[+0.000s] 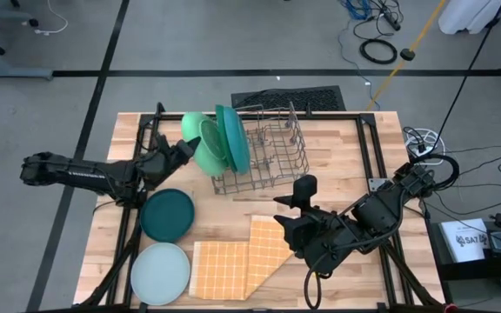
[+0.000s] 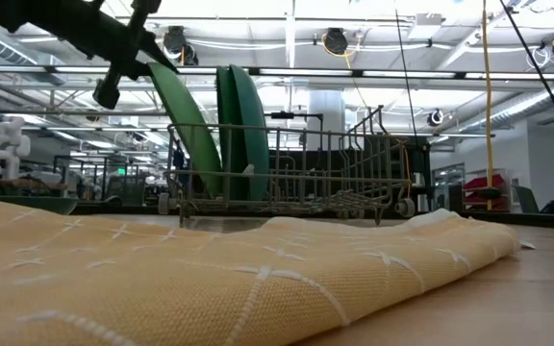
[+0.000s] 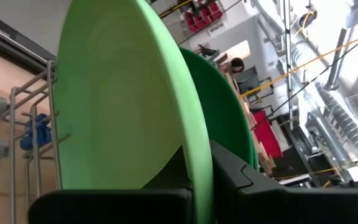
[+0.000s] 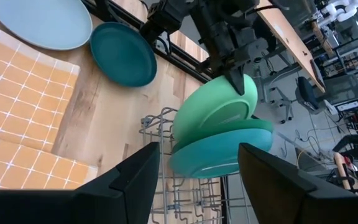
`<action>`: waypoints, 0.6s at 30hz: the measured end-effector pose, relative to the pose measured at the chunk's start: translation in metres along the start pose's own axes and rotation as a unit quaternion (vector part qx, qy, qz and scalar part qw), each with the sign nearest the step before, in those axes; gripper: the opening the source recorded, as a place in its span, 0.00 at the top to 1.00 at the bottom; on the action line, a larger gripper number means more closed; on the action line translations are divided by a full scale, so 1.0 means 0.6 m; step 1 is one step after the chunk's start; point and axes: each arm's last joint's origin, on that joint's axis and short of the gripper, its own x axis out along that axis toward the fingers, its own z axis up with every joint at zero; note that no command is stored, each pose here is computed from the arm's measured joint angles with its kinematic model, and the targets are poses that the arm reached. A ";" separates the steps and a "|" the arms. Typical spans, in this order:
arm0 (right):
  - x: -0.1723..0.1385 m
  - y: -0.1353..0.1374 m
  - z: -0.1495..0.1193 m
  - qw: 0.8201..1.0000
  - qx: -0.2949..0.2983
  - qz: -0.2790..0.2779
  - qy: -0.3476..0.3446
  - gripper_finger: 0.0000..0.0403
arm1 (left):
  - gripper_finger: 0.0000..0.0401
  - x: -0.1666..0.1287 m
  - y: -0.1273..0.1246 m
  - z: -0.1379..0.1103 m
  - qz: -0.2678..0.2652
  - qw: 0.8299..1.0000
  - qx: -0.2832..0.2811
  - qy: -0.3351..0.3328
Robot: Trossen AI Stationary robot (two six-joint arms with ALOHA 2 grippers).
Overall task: Sort dishes
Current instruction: Put the light green plate on the dish rack
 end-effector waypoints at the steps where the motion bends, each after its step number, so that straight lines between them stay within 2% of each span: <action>1: 0.000 0.000 0.000 1.000 0.000 0.000 0.000 0.48 | 0.94 0.002 0.001 -0.003 0.002 1.000 0.002 0.001; 4: 0.000 0.000 0.000 1.000 -0.003 0.000 0.000 0.48 | 0.93 0.007 0.005 -0.010 0.011 1.000 0.011 0.005; 10: 0.000 0.000 0.000 1.000 -0.006 0.000 -0.001 0.48 | 0.80 0.013 0.005 -0.018 0.008 1.000 0.016 0.009; 18: 0.000 0.000 0.003 1.000 -0.002 0.001 -0.007 0.48 | 0.69 0.014 -0.019 -0.014 -0.061 0.997 0.044 0.022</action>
